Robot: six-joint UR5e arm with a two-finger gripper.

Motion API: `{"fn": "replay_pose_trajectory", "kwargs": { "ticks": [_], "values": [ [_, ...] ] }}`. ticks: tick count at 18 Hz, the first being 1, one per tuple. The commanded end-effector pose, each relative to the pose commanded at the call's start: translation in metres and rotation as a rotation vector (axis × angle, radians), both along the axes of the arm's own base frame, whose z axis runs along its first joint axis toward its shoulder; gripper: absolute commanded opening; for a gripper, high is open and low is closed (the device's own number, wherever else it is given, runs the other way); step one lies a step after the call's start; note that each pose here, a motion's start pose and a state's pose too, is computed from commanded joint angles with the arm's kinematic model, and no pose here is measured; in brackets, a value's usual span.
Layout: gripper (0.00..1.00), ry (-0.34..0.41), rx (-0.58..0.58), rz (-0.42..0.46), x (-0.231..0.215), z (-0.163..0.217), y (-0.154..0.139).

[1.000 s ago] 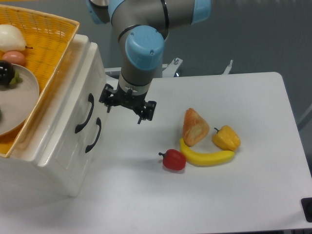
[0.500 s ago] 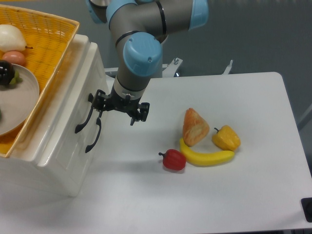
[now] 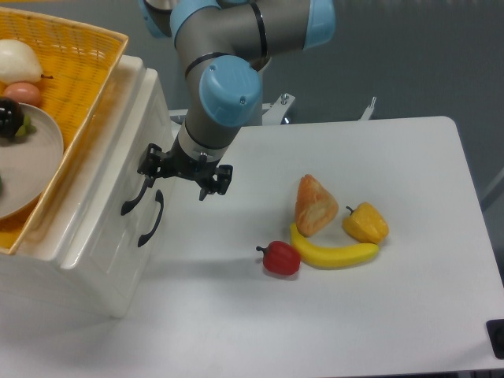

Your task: Slide open the top white drawer

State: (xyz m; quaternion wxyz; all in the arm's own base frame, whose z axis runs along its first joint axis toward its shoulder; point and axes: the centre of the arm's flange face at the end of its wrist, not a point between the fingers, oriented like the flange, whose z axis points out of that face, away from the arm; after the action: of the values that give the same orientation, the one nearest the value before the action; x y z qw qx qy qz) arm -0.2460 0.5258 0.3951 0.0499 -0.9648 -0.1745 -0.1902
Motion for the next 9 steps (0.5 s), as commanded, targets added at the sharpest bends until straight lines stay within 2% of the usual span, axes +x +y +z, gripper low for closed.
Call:
{"fn": "replay_pose_trajectory", "kwargs": {
  "ticks": [9],
  "values": [
    [1.00, -0.001, 0.002, -0.046, 0.0084, -0.0066, 0.0071]
  ]
}}
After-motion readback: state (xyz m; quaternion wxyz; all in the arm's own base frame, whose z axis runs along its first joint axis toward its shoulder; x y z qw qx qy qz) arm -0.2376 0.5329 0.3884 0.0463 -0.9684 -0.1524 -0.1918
